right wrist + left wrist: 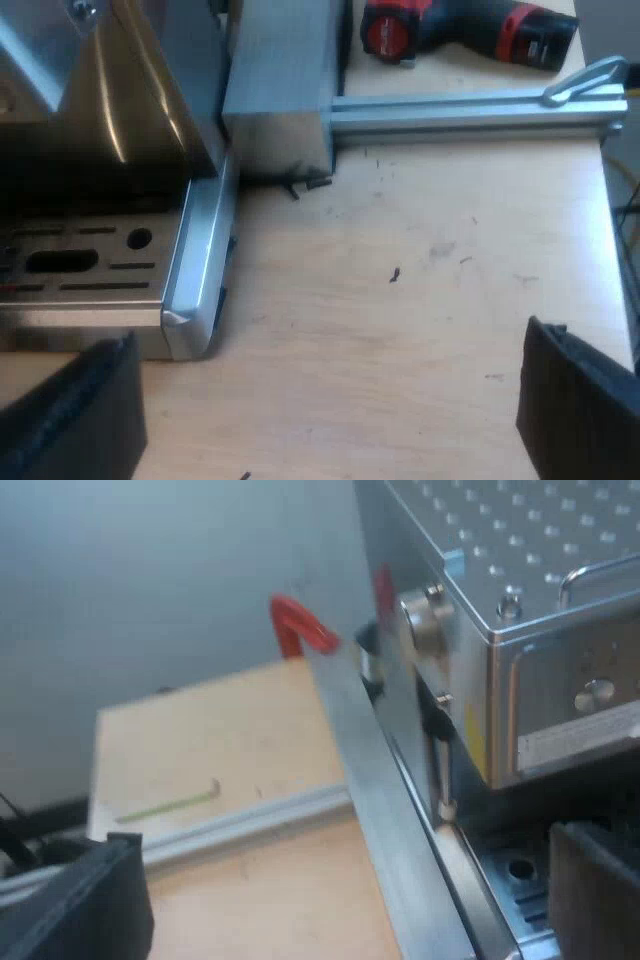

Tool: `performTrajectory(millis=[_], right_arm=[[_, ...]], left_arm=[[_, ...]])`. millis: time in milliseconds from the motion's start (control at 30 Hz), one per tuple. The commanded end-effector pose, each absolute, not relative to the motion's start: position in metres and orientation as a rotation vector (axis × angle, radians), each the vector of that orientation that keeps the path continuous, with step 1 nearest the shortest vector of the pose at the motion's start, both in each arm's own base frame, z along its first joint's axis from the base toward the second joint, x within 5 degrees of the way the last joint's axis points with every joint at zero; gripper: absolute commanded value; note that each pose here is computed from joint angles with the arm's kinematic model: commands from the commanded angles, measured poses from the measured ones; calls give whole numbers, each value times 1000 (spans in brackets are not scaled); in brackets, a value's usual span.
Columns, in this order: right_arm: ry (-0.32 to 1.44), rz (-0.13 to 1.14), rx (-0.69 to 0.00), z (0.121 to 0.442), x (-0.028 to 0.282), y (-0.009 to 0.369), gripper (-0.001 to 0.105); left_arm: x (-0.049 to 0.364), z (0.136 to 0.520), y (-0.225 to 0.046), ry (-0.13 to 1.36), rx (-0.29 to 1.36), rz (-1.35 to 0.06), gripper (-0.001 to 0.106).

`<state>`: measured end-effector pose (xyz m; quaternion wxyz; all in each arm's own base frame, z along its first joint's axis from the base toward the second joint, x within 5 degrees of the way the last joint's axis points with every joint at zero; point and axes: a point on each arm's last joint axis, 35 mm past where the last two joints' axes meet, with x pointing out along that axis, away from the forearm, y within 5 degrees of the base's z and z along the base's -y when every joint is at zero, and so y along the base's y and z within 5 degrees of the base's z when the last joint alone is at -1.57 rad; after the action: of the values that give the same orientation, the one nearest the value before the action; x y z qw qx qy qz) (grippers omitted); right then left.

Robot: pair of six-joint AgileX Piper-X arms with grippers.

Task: Grind coffee beans and then tamp

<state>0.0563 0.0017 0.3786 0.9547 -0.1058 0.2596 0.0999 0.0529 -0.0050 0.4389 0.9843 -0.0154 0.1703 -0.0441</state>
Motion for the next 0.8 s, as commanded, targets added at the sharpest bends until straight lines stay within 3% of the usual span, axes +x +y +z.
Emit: performTrajectory(millis=[33,200,433,633,800], right_arm=[[468,201,-242,382,39,4,77],[371,185,-263,381,11,7,77],[287,170,-272,355,-16,11,77],[379,126,-199,335,-13,8,77],[360,131,-201,335,-9,8,77]], left_arm=[[24,440,-1,290,-37,-48,82],[-20,434,4,206,-39,-16,82],[-66,416,9,175,-40,-6,82],[-90,394,11,254,-34,-4,82],[-92,389,11,306,-29,-2,82]])
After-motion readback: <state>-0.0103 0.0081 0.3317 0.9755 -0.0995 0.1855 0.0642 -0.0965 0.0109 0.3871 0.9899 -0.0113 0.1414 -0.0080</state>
